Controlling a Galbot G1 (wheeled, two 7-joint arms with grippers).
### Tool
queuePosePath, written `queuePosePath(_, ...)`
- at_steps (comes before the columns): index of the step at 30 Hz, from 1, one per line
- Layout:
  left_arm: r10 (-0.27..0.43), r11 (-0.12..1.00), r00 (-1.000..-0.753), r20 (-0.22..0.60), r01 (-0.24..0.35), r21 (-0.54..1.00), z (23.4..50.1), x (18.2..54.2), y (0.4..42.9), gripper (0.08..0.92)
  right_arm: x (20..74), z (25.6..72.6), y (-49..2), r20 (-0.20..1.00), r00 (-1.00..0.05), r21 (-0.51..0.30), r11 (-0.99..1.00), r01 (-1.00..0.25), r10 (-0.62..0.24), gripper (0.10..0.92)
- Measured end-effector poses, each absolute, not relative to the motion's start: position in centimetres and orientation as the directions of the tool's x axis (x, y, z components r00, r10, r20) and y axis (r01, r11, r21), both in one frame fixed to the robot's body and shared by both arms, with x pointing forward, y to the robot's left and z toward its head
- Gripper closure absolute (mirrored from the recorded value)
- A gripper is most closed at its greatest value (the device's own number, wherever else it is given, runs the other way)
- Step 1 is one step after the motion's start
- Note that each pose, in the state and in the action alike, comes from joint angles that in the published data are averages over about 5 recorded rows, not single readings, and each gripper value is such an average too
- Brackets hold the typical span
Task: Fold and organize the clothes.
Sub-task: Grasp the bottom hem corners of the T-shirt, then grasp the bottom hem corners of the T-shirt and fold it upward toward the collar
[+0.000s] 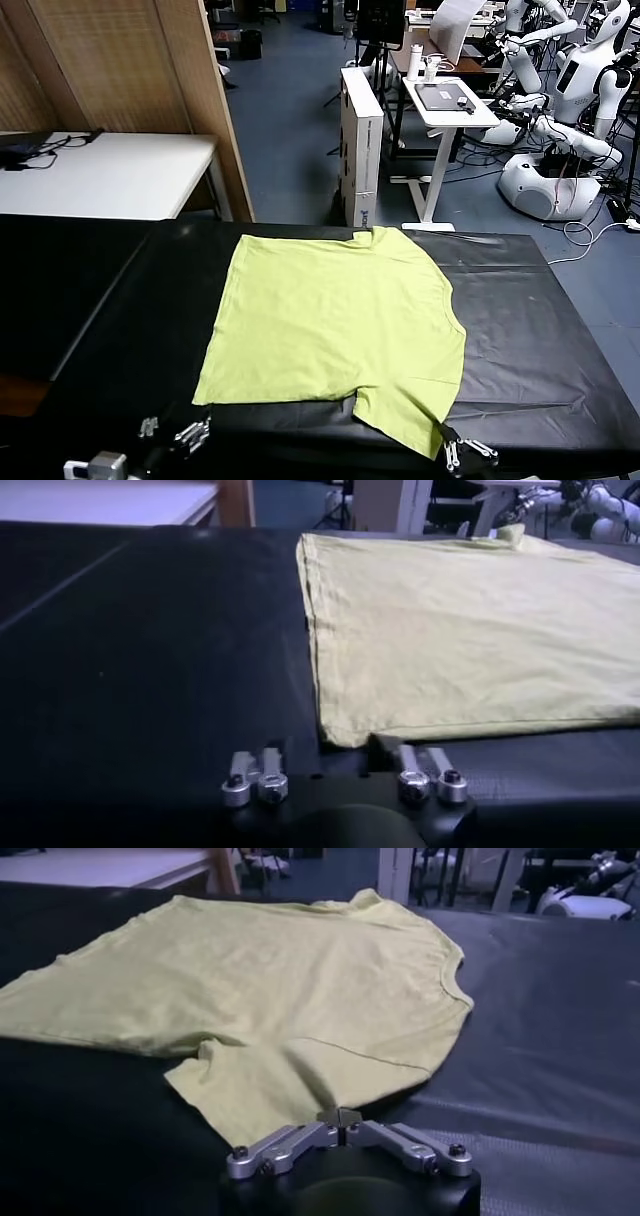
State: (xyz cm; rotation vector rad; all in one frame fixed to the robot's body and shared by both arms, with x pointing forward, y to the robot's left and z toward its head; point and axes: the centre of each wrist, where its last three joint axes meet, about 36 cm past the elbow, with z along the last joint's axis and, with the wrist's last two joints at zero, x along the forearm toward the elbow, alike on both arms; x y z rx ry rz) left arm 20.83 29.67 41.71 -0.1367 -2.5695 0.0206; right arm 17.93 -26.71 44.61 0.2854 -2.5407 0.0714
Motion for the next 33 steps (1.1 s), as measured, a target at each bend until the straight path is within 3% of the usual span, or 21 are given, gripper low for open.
queuePosePath(2,0.102,0.995,-0.838,0.537,0.094,-0.042,41.7,20.8,29.7,0.812,17.8,44.8,-26.7,0.555,-0.811,0.008,0.976,-0.217,-0.185,0.883)
queuePosePath(4,0.099,0.995,-0.838,0.536,0.092,-0.039,41.8,20.7,29.7,0.852,17.6,45.1,-26.7,0.558,-0.81,0.005,0.976,-0.218,-0.183,0.883)
queuePosePath(15,0.081,0.996,-0.85,0.521,0.085,-0.016,43.9,19.0,29.6,0.854,17.3,46.8,-26.7,0.528,-0.826,0.024,0.976,-0.219,-0.198,0.883)
queuePosePath(23,0.109,0.994,-0.89,0.444,0.084,-0.075,45.4,19.4,28.9,0.854,19.4,47.0,-27.6,0.471,-0.86,0.045,0.979,-0.201,-0.198,0.883)
queuePosePath(33,0.105,0.991,-0.924,0.367,0.066,-0.118,45.0,22.1,29.2,0.854,24.5,46.9,-28.9,0.436,-0.881,0.042,0.982,-0.184,-0.184,0.883)
